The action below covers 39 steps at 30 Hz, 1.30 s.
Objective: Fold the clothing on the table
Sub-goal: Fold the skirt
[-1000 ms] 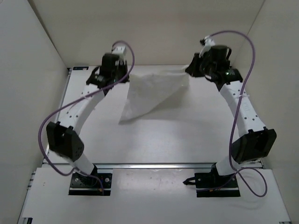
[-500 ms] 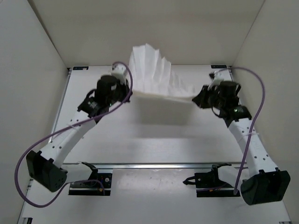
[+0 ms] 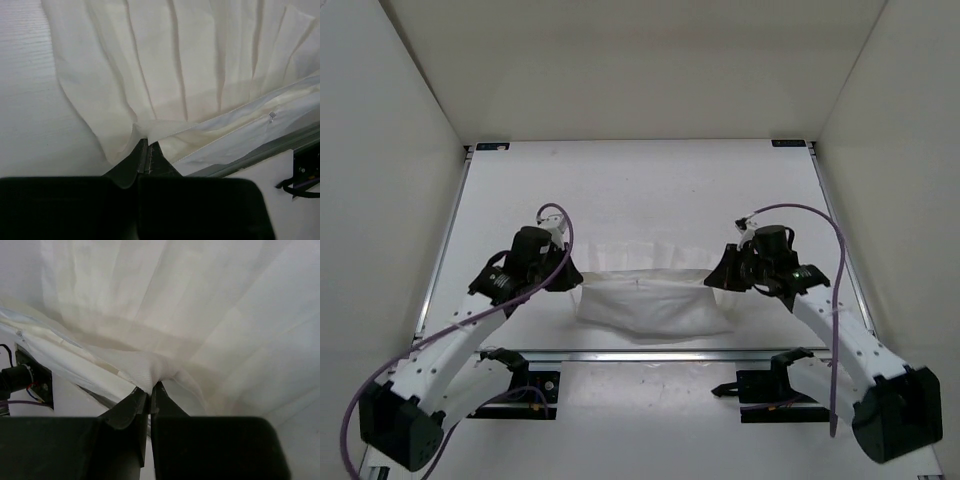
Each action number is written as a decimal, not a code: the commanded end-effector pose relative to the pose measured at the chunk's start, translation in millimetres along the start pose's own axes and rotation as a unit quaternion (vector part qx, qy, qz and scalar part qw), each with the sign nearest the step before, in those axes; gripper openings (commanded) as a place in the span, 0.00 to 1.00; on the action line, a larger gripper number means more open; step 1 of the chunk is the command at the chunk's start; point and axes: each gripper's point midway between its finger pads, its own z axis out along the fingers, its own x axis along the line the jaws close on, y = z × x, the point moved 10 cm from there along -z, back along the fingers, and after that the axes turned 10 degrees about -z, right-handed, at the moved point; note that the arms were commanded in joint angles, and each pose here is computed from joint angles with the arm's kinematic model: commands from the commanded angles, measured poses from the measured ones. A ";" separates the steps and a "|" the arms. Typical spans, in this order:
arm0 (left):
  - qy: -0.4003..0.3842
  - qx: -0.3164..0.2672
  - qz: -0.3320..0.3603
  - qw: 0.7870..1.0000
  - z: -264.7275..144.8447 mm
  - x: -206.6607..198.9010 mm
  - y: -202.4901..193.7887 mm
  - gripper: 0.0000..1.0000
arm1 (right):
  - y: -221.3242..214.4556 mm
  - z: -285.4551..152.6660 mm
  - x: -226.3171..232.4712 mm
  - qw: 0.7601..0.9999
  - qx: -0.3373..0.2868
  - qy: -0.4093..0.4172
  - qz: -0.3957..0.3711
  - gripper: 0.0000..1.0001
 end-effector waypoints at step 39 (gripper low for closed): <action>-0.047 -0.056 0.011 0.997 86.1 -55.7 83.6 0.00 | 67.3 34.6 -46.2 0.995 -0.097 0.000 -0.029 0.00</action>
